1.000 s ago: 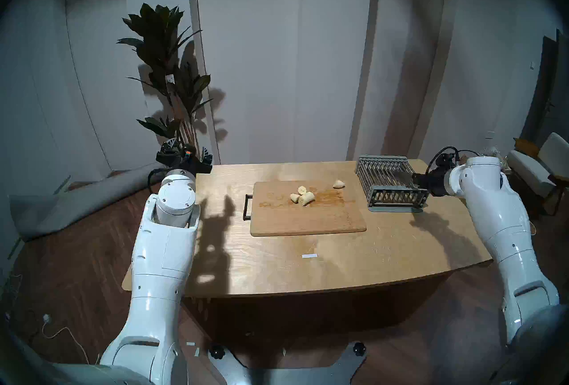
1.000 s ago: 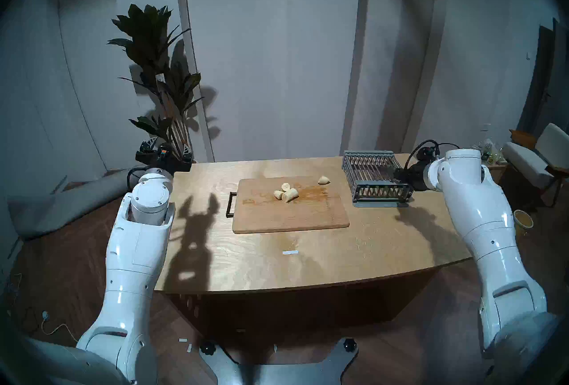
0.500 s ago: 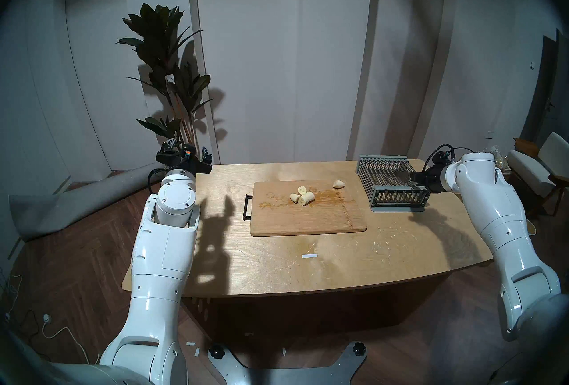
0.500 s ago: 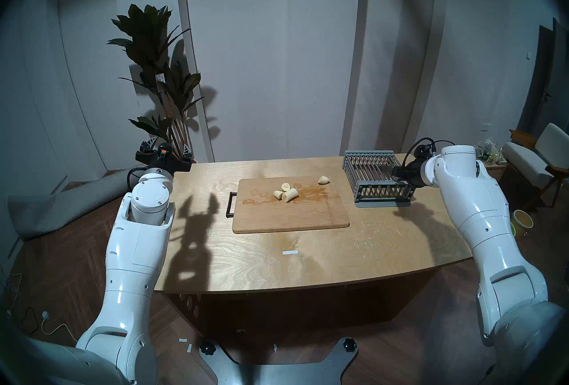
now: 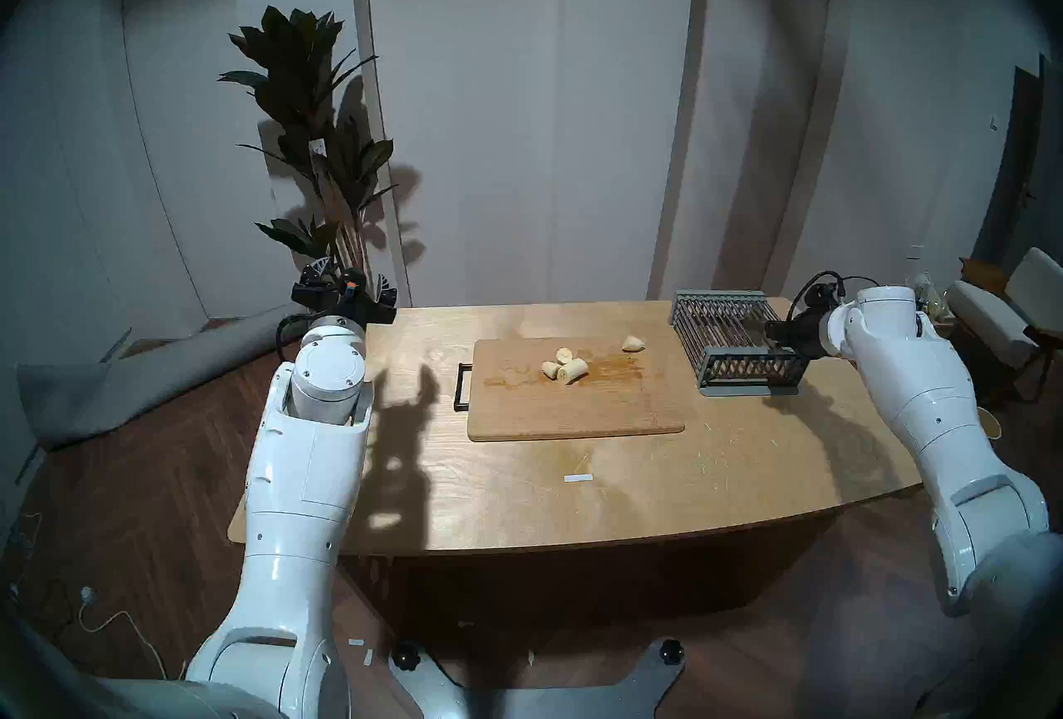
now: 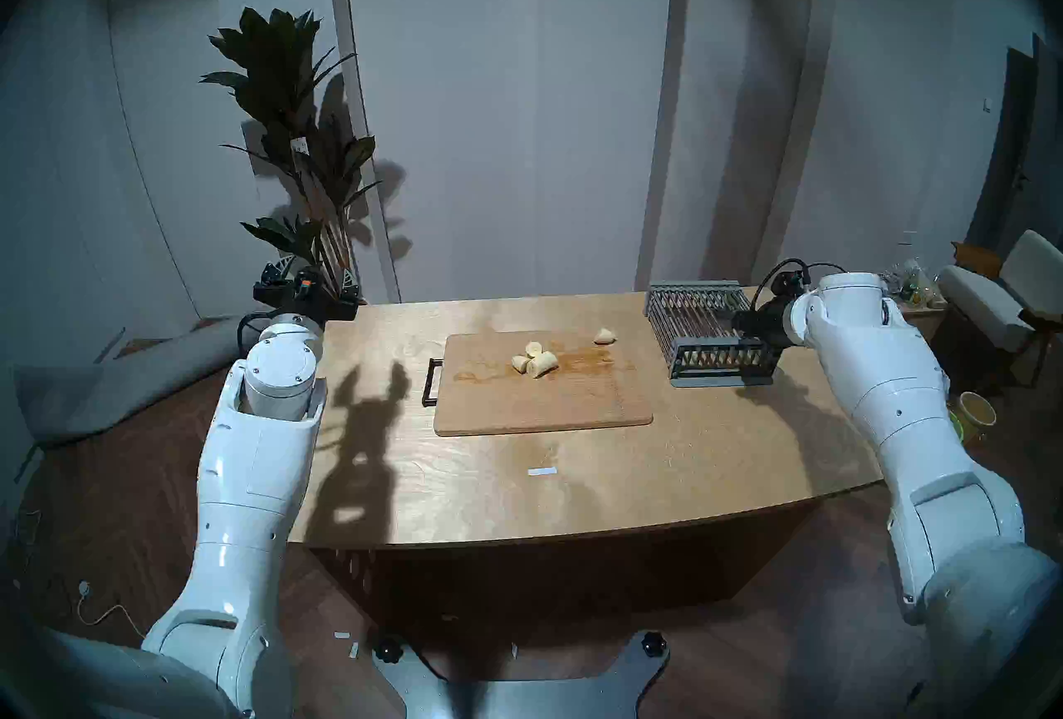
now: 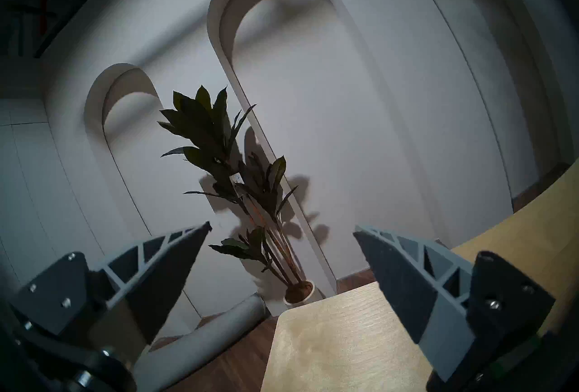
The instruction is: Cut the banana into four pieces on the cutting board
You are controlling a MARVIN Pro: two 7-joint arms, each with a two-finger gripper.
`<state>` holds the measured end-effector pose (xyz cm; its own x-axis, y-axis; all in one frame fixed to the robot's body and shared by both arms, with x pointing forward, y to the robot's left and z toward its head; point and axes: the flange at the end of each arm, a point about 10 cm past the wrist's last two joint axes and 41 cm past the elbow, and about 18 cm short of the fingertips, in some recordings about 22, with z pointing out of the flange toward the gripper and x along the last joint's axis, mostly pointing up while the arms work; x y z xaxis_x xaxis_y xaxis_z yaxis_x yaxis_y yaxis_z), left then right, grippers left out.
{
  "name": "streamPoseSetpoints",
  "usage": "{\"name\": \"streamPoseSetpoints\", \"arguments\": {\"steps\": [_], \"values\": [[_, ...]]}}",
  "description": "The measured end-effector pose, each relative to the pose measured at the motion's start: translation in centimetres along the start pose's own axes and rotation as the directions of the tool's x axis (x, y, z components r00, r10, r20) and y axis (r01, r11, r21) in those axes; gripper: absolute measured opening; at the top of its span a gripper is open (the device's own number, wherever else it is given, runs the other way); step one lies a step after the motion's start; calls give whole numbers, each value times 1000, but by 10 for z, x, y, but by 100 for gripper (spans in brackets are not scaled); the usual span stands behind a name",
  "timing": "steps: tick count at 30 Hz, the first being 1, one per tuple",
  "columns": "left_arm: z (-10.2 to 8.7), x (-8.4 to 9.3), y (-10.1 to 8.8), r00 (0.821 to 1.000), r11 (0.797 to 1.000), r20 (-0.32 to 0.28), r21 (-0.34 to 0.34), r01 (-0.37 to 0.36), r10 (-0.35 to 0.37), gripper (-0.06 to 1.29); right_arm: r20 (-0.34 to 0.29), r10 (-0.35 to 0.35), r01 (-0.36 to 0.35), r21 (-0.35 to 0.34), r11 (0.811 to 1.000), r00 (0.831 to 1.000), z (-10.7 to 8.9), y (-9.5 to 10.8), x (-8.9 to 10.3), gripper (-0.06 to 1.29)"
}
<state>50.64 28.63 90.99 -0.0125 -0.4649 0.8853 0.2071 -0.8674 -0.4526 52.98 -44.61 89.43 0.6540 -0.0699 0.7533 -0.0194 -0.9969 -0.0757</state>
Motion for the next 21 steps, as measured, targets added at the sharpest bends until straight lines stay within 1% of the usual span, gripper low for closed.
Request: {"name": "streamPoseSetpoints", "arguments": {"steps": [9, 19, 20, 21], "values": [[0, 0, 0, 1000, 1000, 0, 0, 0, 0, 124, -10, -11, 12, 20, 1000, 1000, 2, -2, 1, 30], [0, 0, 0, 1000, 1000, -1, 0, 0, 0, 124, -46, -16, 19, 58, 998, 999, -10, -9, 9, 30], [0, 0, 0, 1000, 1000, -1, 0, 0, 0, 124, -45, -16, 19, 61, 998, 999, -12, -10, 9, 32], [0, 0, 0, 1000, 1000, -1, -1, 0, 0, 124, -44, -16, 19, 61, 998, 999, -13, -10, 9, 41]]}}
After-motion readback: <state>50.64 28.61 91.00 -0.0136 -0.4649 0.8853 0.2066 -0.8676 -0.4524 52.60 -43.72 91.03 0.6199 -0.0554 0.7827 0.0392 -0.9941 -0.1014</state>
